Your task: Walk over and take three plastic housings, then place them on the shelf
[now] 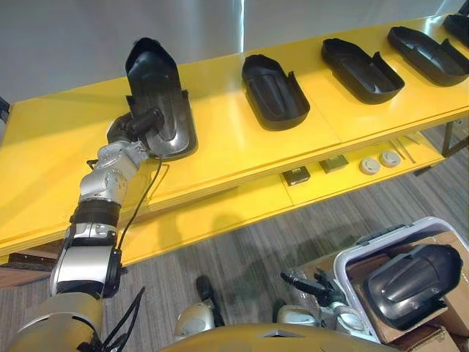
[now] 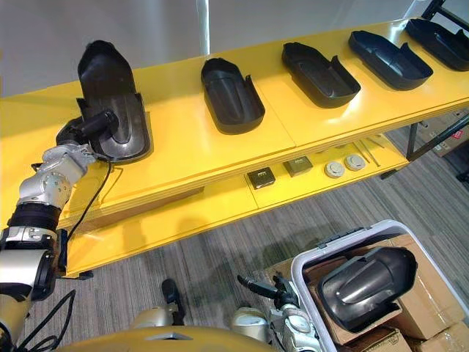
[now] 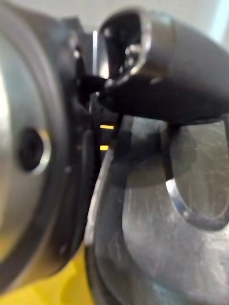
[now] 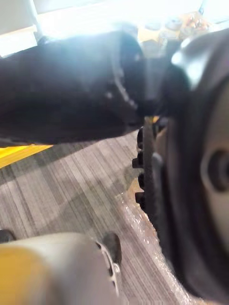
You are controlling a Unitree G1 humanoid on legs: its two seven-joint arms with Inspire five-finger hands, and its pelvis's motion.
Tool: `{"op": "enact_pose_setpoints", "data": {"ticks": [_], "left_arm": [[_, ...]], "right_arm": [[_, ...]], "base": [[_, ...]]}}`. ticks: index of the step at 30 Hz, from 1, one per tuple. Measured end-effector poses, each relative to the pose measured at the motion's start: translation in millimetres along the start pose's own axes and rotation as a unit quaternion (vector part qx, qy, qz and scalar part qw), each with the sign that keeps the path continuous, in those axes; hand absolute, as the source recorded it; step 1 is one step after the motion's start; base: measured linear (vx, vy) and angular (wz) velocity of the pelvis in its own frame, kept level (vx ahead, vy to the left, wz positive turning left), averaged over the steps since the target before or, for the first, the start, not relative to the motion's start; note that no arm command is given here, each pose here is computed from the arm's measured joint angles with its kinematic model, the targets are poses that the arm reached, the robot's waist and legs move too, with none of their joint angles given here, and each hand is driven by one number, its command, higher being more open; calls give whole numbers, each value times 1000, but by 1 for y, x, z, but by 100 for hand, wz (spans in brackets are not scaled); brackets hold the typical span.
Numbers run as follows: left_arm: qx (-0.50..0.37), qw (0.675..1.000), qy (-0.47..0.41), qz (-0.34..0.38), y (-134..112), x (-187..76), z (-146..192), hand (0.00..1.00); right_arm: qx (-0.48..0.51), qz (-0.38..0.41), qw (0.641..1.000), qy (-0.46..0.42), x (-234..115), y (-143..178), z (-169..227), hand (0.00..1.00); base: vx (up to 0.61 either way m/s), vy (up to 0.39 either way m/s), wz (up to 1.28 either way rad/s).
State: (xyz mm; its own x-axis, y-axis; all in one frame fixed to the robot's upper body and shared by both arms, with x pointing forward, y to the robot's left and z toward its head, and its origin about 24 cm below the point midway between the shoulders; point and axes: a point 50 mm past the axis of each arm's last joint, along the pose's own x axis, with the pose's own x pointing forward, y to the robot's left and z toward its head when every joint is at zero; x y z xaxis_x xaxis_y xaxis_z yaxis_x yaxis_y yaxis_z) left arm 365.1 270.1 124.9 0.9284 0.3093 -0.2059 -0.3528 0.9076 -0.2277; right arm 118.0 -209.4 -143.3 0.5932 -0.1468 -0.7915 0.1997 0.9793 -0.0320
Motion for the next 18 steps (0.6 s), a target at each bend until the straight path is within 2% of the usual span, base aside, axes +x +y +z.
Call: {"op": "enact_pose_setpoints", "data": {"ticks": [18], "left_arm": [[-26,999,8,23,-4,4,12,100]], "right_arm": [[-12,-6,1000,6,0,0,-2,100]], "base": [[0,0,0]]}}
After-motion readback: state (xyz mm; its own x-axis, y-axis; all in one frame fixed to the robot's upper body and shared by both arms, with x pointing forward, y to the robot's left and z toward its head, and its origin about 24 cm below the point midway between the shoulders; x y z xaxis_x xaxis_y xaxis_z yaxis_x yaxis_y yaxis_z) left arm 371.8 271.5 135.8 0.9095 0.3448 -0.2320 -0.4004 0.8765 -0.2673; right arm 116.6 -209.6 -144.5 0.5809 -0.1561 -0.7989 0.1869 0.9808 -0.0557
